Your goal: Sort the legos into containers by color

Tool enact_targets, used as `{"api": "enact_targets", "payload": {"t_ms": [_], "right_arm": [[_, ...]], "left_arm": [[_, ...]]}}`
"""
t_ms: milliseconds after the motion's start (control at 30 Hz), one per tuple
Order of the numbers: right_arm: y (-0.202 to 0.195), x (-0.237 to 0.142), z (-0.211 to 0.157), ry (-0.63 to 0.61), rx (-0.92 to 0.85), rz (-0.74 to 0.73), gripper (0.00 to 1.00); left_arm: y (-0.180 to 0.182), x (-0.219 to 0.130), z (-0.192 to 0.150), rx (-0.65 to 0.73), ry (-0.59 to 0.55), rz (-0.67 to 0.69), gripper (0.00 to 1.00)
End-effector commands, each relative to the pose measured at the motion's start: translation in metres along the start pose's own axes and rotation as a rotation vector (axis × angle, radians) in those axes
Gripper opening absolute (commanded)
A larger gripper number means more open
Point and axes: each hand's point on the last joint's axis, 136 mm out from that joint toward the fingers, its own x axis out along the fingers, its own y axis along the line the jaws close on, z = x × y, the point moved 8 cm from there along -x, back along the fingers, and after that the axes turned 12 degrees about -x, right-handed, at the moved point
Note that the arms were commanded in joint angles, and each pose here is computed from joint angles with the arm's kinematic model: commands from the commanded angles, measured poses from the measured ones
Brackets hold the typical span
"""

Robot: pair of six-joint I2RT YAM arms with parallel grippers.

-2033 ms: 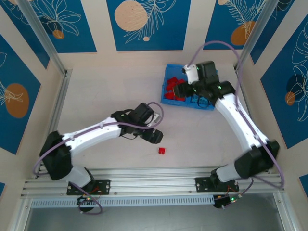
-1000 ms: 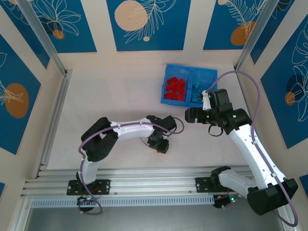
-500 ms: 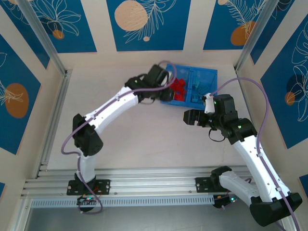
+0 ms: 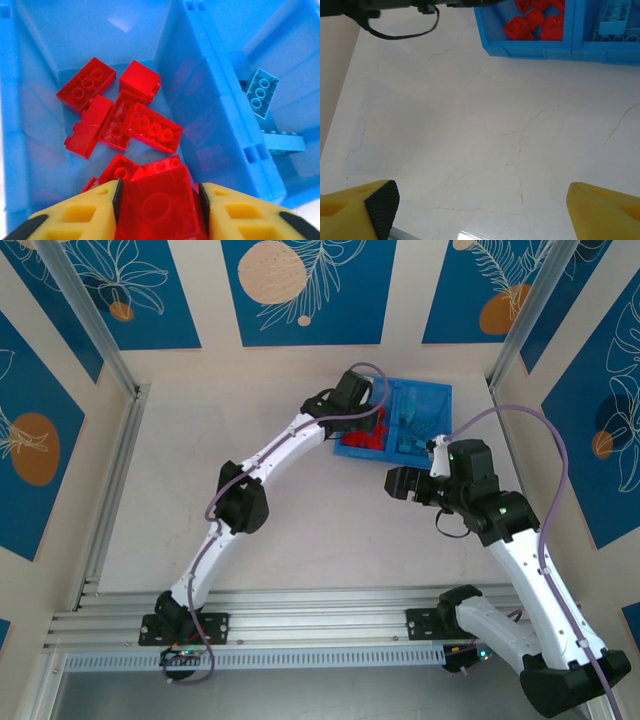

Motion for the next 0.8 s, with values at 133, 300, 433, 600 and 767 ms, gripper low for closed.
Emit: {"api": "enact_targets", "payload": {"t_ms": [133,300,433,600,767], "right_arm": [[-0.001,-0.008,-0.002,-0.008,0.004,-0.028,0.89],[-0.006,-0.003,-0.004,-0.009,0.002,-0.061,0.89],[-0.021,0.006,-0.009,-0.065,0.014,-0.158,0.96],[-0.047,0.028,-0.025,-0.188,-0.011,-0.269,1.00],[-0.076,0.056,-0.042,-0.254,-0.048,-0.339,0.99]], "left_arm": [[-0.025,-0.046,0.062,-0.012,-0.262,-0.088,0.63],[-0.038,-0.105,0.085,0.086,-0.311,-0.119,0.75],[-0.046,-0.179,0.095,0.200,-0.349,-0.162,0.86],[-0.015,-0.254,0.062,0.337,-0.499,-0.105,0.97],[0.057,-0.295,0.002,0.351,-0.488,0.137,1.00]]}}
